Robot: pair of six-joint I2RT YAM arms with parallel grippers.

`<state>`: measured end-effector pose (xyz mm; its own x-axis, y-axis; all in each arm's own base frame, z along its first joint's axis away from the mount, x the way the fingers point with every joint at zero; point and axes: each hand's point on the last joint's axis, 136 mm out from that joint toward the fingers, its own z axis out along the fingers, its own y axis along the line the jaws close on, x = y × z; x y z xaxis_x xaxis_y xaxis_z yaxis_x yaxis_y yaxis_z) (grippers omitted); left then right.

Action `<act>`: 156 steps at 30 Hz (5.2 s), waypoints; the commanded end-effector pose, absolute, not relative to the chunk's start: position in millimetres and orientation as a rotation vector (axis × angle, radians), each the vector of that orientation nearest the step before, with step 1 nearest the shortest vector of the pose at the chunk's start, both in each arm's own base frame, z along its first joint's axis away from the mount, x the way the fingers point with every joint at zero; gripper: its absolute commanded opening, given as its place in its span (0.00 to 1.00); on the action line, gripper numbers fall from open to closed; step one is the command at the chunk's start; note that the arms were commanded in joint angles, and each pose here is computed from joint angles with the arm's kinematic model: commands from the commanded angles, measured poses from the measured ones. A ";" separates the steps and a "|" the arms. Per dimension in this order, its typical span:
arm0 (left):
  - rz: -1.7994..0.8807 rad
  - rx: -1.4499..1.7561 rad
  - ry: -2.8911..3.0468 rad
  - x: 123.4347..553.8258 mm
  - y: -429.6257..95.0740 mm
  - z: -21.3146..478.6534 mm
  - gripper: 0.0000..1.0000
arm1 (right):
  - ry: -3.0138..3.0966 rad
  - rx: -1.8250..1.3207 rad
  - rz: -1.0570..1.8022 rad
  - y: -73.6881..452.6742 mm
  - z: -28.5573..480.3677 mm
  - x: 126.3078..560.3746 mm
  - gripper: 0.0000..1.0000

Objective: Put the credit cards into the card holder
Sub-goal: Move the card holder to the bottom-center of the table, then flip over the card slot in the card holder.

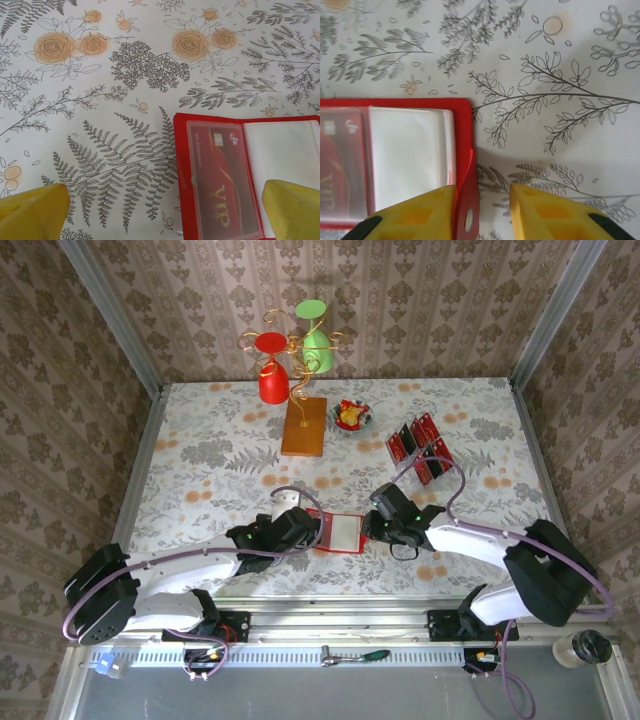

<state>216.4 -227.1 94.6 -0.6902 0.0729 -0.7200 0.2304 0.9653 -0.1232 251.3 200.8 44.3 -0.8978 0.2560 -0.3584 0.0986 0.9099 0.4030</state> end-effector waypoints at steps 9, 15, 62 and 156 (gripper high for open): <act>-0.343 0.293 2.313 220.0 -261.1 101.4 1.00 | 2.617 0.141 0.768 242.1 92.2 264.9 0.12; -0.366 0.305 2.306 221.9 -271.5 100.5 1.00 | 2.664 0.184 0.778 261.3 64.6 283.1 0.07; -0.291 0.423 2.443 208.9 -271.4 14.9 0.88 | 2.799 0.110 0.838 262.5 14.8 284.1 0.11; -0.325 0.153 2.241 220.0 -198.9 93.2 0.96 | 2.742 0.110 1.192 352.8 47.8 309.5 0.46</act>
